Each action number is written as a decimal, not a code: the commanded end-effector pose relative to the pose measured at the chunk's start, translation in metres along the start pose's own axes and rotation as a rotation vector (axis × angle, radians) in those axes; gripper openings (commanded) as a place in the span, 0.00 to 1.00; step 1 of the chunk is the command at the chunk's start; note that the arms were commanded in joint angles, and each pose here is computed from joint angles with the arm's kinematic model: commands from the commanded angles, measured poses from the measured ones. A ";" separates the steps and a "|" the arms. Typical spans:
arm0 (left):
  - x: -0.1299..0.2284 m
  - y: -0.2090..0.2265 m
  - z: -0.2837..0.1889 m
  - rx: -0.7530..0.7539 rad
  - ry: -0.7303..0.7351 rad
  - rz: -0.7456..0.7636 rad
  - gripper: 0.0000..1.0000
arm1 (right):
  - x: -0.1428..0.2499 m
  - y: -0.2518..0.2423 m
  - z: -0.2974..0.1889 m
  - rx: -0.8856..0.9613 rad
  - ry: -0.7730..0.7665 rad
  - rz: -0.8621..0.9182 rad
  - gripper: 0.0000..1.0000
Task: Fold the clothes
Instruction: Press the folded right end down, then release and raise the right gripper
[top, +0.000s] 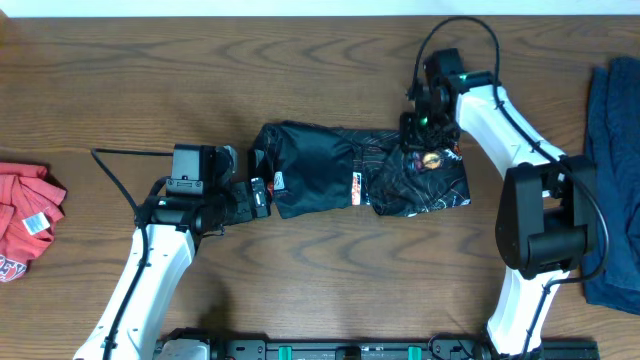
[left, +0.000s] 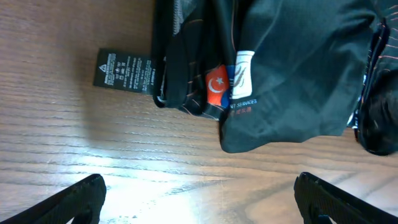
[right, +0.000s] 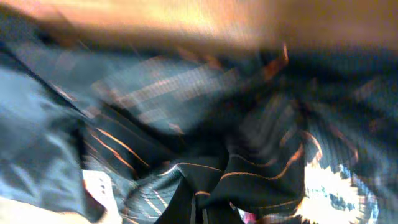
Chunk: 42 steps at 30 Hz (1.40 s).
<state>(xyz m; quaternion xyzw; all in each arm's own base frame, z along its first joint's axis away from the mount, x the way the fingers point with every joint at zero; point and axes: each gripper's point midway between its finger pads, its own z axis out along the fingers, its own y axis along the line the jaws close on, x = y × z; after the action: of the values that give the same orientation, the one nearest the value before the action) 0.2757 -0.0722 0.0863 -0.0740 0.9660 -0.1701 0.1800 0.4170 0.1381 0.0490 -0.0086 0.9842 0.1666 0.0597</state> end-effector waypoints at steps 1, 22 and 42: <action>0.003 -0.003 0.001 0.022 0.016 -0.010 0.98 | -0.020 0.022 -0.016 -0.080 -0.074 0.033 0.01; 0.003 -0.004 0.001 0.025 0.016 -0.010 0.98 | -0.050 0.049 0.000 -0.157 -0.174 0.079 0.44; -0.032 0.001 0.070 0.221 0.030 -0.066 0.98 | -0.035 0.022 -0.120 -0.176 -0.099 -0.176 0.92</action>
<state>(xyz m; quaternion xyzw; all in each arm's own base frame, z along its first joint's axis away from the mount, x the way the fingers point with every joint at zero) 0.3307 -0.0810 0.0433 -0.0832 0.9469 -0.2498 0.1844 0.4379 0.1134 0.1391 -0.0278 0.9668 0.2411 0.0801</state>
